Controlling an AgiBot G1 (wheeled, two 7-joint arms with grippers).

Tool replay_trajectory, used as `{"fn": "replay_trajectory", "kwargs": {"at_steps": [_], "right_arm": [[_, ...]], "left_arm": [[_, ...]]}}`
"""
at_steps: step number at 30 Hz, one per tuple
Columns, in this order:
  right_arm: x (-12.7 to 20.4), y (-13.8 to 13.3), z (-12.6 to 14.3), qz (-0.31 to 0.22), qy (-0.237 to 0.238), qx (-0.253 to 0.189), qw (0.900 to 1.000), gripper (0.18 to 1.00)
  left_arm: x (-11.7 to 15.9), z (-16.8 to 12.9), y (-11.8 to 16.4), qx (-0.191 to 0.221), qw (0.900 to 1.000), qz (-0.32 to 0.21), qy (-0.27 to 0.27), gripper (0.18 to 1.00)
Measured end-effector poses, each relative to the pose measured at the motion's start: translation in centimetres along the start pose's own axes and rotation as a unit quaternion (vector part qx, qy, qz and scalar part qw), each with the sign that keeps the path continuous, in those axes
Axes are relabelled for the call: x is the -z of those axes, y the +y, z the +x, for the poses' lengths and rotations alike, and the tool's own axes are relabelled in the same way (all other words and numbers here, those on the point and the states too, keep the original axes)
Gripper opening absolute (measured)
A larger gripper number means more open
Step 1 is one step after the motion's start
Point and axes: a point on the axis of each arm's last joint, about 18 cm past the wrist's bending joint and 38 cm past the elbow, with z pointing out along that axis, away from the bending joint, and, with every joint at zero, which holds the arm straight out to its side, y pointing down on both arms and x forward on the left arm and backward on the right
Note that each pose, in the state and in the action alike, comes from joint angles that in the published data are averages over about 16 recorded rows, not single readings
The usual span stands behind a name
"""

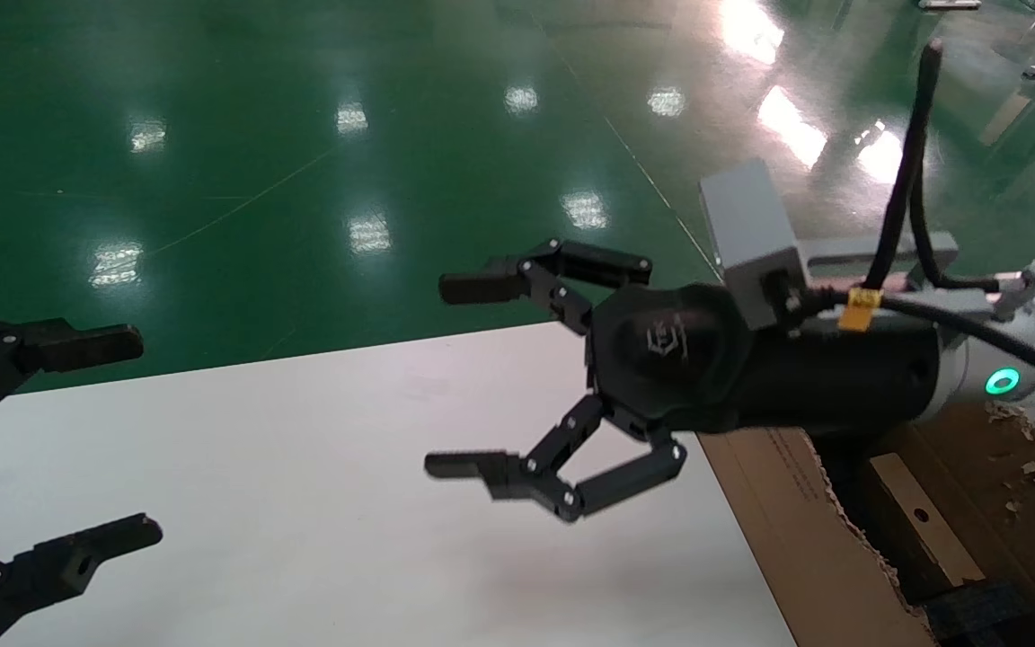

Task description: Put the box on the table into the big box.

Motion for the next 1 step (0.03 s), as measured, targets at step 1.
{"fn": "replay_trajectory", "kwargs": {"at_steps": [1], "right_arm": [[-0.13,0.08,-0.16,0.004,-0.003,-0.002,1.000,1.001]], "left_arm": [[0.00,0.00,0.00,0.000,1.0000,0.000,0.000,1.001]]}}
